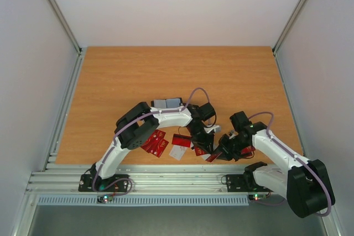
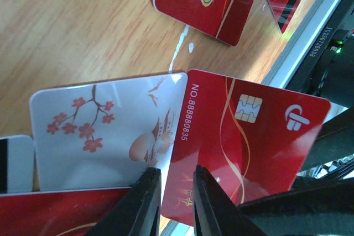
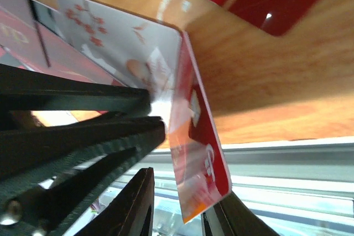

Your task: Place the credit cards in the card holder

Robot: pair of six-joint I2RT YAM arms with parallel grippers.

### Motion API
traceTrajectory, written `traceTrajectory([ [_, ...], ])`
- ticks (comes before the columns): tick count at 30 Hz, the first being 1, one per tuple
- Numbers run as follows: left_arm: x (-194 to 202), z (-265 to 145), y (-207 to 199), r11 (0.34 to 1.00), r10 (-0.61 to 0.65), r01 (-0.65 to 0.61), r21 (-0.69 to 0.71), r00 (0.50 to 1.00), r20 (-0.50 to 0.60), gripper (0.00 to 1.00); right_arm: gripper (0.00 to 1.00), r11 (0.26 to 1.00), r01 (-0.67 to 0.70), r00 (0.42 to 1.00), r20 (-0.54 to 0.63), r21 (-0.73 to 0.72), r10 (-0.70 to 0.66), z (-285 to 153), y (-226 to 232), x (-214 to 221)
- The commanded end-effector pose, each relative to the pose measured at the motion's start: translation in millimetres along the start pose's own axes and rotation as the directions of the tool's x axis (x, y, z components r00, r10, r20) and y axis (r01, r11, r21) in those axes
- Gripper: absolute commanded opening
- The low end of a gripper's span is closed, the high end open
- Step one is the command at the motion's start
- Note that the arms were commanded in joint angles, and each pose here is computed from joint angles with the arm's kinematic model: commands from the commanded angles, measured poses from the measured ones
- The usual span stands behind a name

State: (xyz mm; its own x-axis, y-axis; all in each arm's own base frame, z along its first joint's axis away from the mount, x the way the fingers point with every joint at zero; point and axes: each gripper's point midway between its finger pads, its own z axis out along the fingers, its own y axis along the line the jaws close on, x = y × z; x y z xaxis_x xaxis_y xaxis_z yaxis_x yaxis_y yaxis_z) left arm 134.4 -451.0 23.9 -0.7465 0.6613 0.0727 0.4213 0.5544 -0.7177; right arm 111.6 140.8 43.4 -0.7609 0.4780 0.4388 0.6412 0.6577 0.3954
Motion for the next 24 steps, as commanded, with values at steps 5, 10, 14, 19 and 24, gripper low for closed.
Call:
traceTrajectory([
  [5,10,14,20,0.998,-0.042,0.04,-0.043,0.997,-0.062,0.2,0.2,0.997,0.063,0.997,0.044,-0.044,-0.061,-4,21,-14],
  [10,9,12,21,0.998,-0.044,0.042,-0.041,0.997,-0.058,0.2,0.13,0.998,0.055,0.998,0.04,-0.025,-0.054,-2,19,-15],
  [14,7,8,20,0.999,-0.044,0.042,-0.035,0.998,-0.052,0.2,0.02,0.998,0.059,0.997,0.041,-0.001,-0.058,-4,15,-14],
  [19,-1,-10,8,0.999,-0.034,0.034,-0.008,0.999,-0.013,0.21,0.01,0.996,0.081,0.996,0.036,0.02,-0.082,-13,16,-9],
  [24,-20,-53,-6,0.999,-0.045,0.043,0.03,0.996,0.072,0.25,0.01,0.989,0.145,0.989,0.035,0.033,-0.146,-34,27,0],
])
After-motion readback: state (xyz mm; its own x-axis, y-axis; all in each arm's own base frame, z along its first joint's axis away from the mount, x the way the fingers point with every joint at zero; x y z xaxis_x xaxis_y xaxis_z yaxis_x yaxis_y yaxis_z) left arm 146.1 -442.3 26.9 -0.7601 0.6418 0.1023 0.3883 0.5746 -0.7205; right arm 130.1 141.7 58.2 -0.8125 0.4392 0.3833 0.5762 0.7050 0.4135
